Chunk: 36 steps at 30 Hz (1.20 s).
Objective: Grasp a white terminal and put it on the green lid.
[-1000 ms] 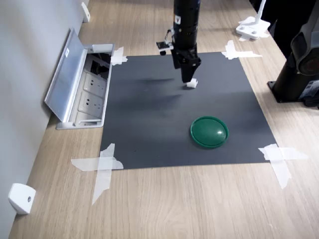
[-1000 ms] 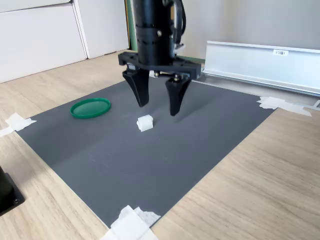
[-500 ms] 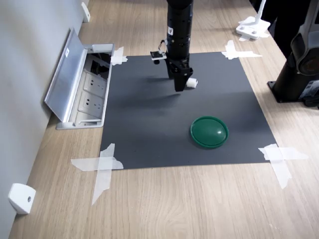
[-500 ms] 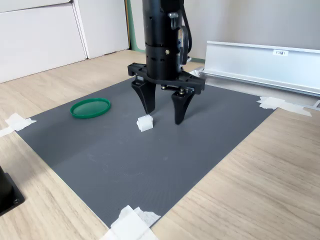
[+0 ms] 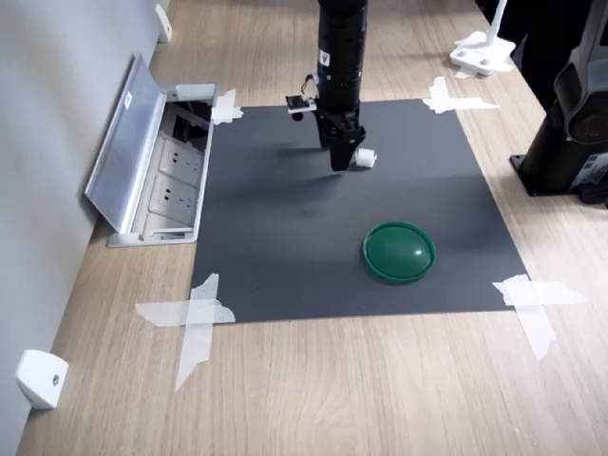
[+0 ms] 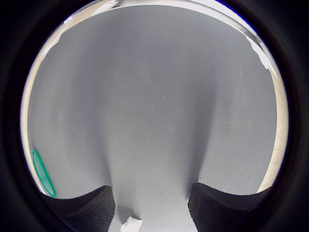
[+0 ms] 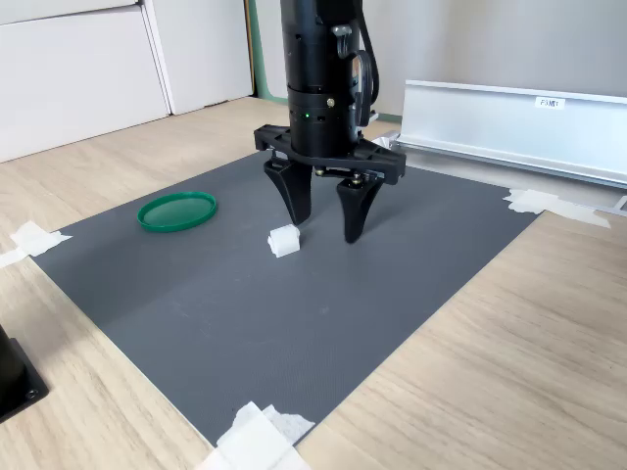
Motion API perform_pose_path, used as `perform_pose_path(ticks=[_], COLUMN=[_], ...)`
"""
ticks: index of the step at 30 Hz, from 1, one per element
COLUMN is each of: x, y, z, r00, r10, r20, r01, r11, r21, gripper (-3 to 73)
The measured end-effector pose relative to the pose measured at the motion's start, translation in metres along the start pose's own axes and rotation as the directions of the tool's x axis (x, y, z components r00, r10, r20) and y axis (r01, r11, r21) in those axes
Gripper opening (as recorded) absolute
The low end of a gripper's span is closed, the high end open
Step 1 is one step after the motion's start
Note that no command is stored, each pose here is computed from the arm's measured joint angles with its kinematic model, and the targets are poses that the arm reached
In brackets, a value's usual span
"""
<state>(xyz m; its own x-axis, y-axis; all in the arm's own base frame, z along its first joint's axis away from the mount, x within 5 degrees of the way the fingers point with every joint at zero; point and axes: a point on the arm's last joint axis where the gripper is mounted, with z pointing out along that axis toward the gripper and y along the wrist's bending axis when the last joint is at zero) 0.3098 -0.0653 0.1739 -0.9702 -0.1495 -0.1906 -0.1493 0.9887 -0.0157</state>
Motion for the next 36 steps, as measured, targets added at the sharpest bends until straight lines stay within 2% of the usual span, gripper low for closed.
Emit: perform_pose_path(ticks=[10,20,25,31,36], x=[0.004,0.013,0.029,0.05,0.047], y=[0.001,0.007,0.014,0.021,0.02], z=[-0.002,-0.045,-0.058,-0.05,-0.045], r00=[0.999,1.0,1.0,1.0,0.999], r10=[-0.004,-0.013,-0.017,-0.016,-0.019], r20=[-0.042,0.004,0.008,-0.01,0.025], r01=[0.003,0.013,0.017,0.017,0.019], r11=[1.0,1.0,1.0,1.0,1.0], r21=[-0.013,0.004,0.007,0.004,0.021], gripper=[63.9,63.9,63.7,63.7,63.7])
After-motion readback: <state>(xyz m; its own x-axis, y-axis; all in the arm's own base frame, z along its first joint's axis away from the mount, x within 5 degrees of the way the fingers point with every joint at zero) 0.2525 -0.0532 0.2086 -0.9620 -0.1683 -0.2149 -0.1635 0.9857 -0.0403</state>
